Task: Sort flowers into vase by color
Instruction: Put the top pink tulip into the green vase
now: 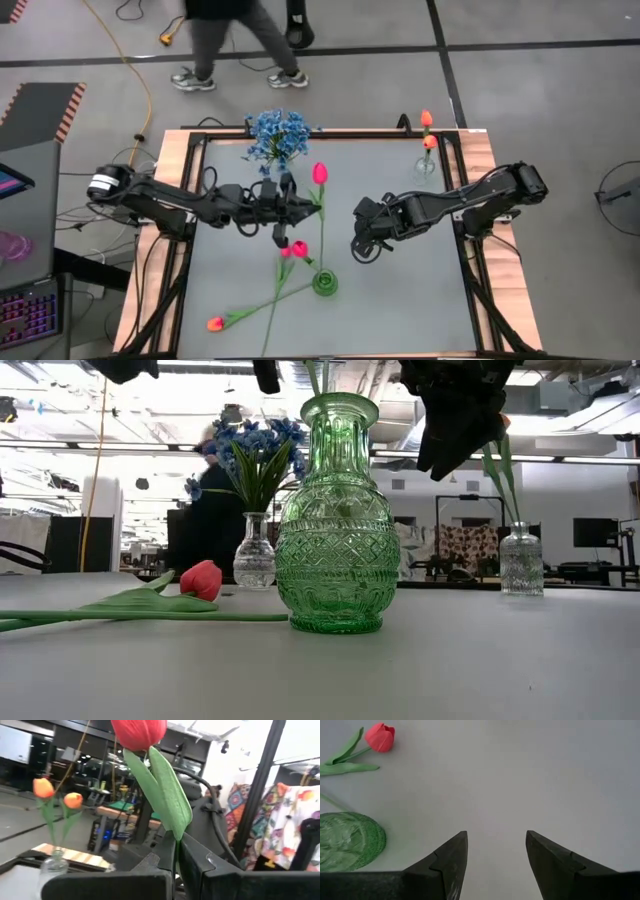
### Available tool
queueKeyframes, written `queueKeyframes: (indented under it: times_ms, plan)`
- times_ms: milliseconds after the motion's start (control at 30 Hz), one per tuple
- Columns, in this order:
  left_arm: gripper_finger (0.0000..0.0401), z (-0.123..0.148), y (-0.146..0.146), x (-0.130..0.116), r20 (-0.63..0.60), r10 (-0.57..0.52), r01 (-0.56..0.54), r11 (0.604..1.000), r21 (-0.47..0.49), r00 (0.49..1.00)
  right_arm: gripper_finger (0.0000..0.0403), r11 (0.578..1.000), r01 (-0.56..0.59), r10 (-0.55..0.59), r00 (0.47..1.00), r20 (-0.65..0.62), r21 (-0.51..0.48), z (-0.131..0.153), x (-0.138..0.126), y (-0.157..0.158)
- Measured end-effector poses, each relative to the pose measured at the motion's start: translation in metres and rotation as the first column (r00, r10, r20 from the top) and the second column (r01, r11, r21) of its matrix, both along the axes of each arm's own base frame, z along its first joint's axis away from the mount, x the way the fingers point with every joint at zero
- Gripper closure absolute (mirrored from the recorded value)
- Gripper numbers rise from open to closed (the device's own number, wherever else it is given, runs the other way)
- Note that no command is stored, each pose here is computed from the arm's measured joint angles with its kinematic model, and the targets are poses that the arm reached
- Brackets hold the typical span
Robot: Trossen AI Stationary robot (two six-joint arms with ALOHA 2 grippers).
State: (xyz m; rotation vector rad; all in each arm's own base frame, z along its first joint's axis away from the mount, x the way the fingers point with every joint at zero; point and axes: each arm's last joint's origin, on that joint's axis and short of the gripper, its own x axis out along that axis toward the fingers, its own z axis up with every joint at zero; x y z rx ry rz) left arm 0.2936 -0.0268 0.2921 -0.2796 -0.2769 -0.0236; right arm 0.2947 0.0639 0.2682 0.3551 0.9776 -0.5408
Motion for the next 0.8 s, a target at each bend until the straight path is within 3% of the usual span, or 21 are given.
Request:
queueKeyframes:
  times_ms: [400, 800]
  plan:
    - [0.0401, -0.005, -0.003, 0.007, 0.045, -0.064, 0.064, 0.998, -0.007, 0.997, 0.0175, 1.000, 0.004, -0.004, 1.000, 0.002, -0.011, 0.000, 0.000, 0.000]
    - [0.0401, -0.008, -0.019, 0.005, 0.016, -0.091, 0.088, 0.984, 0.157, 0.996, 0.0175, 0.999, -0.022, 0.022, 1.000, -0.007, -0.027, 0.000, 0.000, 0.000]
